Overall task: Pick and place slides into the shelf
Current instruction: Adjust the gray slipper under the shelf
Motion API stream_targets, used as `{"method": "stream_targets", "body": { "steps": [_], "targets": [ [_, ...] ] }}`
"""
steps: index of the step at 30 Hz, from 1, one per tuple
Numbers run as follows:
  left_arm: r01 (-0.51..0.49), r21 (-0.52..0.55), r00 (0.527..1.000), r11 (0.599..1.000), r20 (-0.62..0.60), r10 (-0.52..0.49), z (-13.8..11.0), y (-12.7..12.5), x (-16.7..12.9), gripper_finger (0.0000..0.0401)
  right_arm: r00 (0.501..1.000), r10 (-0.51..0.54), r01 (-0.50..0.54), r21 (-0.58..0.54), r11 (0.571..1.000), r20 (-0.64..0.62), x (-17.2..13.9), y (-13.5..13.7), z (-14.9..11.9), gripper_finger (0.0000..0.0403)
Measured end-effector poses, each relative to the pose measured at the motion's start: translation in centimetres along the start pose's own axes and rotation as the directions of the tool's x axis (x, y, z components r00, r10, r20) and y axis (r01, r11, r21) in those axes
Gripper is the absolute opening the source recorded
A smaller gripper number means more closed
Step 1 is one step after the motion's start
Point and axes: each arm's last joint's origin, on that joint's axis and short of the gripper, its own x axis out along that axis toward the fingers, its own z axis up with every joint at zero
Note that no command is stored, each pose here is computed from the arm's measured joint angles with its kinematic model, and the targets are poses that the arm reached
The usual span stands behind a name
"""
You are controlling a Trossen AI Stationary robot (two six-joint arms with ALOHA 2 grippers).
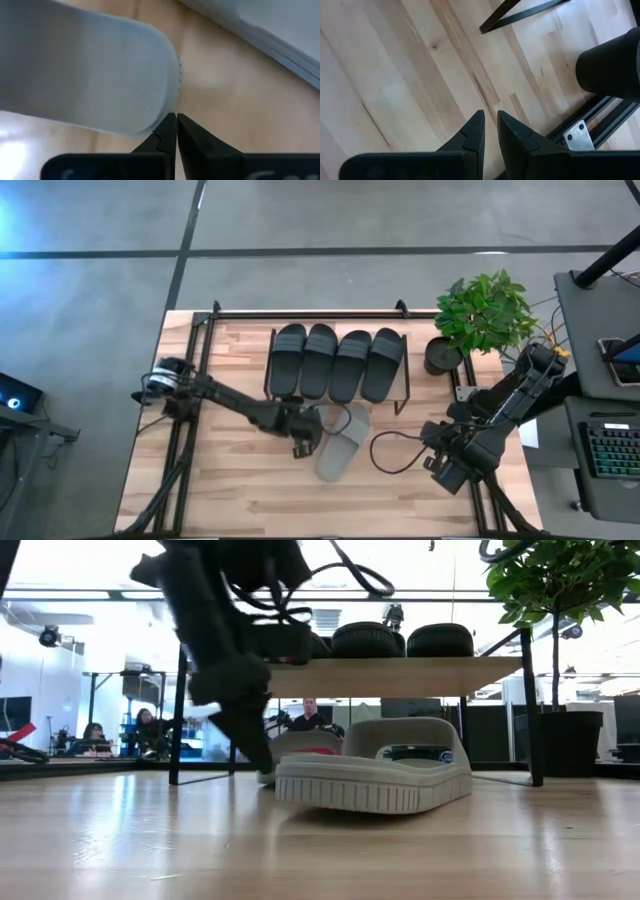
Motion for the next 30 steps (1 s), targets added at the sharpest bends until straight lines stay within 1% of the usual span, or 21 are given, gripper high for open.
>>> {"method": "stream_targets", "body": {
  "steps": [3, 5, 9, 11, 13, 15, 17, 19, 21, 23, 26, 28, 30],
  "targets": [
    [0.0, -0.028, 1.0, 1.0, 0.03, 0.001, 0.6, 0.7, 0.2, 0.0, 1.0, 0.0, 0.0, 0.0, 1.0, 0.0, 0.0, 0.0, 0.0, 0.0043],
    [-0.019, -0.03, 0.999, 0.999, 0.036, 0.02, 0.7, 0.7, 0.2, 0.0, 1.0, 0.006, -0.006, 0.002, 1.0, 0.001, -0.1, 0.0, 0.1, 0.0043],
    [-0.061, -0.003, 0.998, 0.998, 0.027, 0.061, 0.2, 0.1, -0.4, 0.0, 1.0, 0.025, -0.025, 0.01, 1.0, 0.005, -0.2, 0.2, 0.1, 0.0043],
    [-0.045, 0.0, 0.999, 0.999, 0.022, 0.045, -0.1, -0.8, -1.4, 0.0, 0.998, 0.067, -0.068, 0.026, 0.997, 0.015, -0.3, 0.6, 0.2, 0.0043],
    [-0.003, 0.007, 1.0, 1.0, 0.009, 0.003, -0.5, -2.3, -3.0, 0.0, 0.986, 0.162, -0.163, 0.033, 0.986, 0.033, -0.4, 1.6, 0.5, 0.0043],
    [0.044, 0.027, 0.999, 0.999, 0.006, -0.044, -1.4, -4.1, -4.9, 0.0, 0.959, 0.276, -0.278, 0.027, 0.96, 0.059, -0.6, 2.8, 0.8, 0.0043],
    [0.088, 0.03, 0.996, 0.996, 0.029, -0.089, -2.3, -5.8, -6.8, 0.0, 0.929, 0.356, -0.362, 0.041, 0.931, 0.099, -0.5, 3.9, 1.2, 0.0043],
    [0.095, 0.053, 0.99, 0.994, 0.096, -0.1, -3.0, -7.2, -8.2, 0.0, 0.916, 0.376, -0.387, 0.059, 0.92, 0.14, -0.1, 4.8, 1.5, 0.0043],
    [0.037, 0.073, 0.983, 0.997, 0.176, -0.049, -3.2, -7.8, -8.7, 0.0, 0.92, 0.359, -0.375, 0.09, 0.923, 0.155, 0.5, 5.3, 1.9, 0.0043],
    [-0.022, 0.068, 0.983, 0.997, 0.183, 0.009, -3.4, -7.3, -7.8, 0.0, 0.934, 0.331, -0.347, 0.128, 0.929, 0.133, 1.3, 5.7, 2.3, 0.0043],
    [-0.039, 0.029, 0.981, 0.999, 0.189, 0.033, -3.5, -6.6, -5.4, 0.0, 0.944, 0.323, -0.33, 0.144, 0.933, 0.07, 2.2, 6.4, 2.6, 0.0043],
    [-0.014, 0.034, 0.977, 0.999, 0.212, 0.006, -3.8, -6.5, -4.0, 0.0, 0.939, 0.342, -0.343, 0.134, 0.93, 0.038, 2.4, 7.0, 2.9, 0.0043],
    [0.047, 0.015, 0.963, 0.999, 0.266, -0.049, -3.9, -6.9, -2.7, 0.0, 0.94, 0.342, -0.341, 0.101, 0.934, 0.009, 2.4, 7.5, 3.0, 0.0043]
  ]
}}
